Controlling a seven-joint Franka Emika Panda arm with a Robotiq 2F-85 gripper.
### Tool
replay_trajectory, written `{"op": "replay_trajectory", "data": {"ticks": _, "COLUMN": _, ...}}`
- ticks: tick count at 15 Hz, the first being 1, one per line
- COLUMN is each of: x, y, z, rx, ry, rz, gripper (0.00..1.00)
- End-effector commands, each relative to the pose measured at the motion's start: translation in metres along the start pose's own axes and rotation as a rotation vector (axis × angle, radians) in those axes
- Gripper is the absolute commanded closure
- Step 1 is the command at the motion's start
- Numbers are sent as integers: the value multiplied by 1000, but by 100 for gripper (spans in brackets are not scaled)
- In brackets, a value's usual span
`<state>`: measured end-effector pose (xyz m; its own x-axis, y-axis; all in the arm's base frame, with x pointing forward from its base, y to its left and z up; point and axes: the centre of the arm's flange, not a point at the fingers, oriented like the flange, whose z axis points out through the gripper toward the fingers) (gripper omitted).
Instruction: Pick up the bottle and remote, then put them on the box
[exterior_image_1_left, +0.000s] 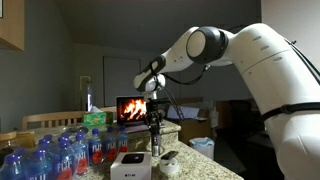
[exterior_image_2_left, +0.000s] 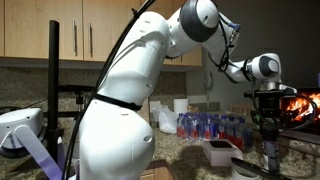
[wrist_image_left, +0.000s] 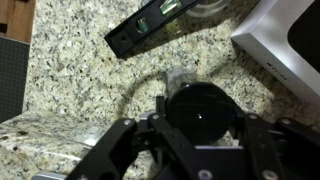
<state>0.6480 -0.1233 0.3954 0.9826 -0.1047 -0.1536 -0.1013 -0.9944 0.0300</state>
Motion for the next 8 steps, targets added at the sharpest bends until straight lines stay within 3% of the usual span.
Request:
{"op": "replay_trajectory", "data": {"ticks": 1, "x": 7, "y": 7, "z": -5, "rx": 16, "ry": -44, "rz": 14, "gripper": 69}}
{"op": "replay_trajectory", "data": {"ticks": 8, "x": -5, "y": 3, "z": -21, "rx": -5, "ry": -47, "rz": -3, "gripper": 69}}
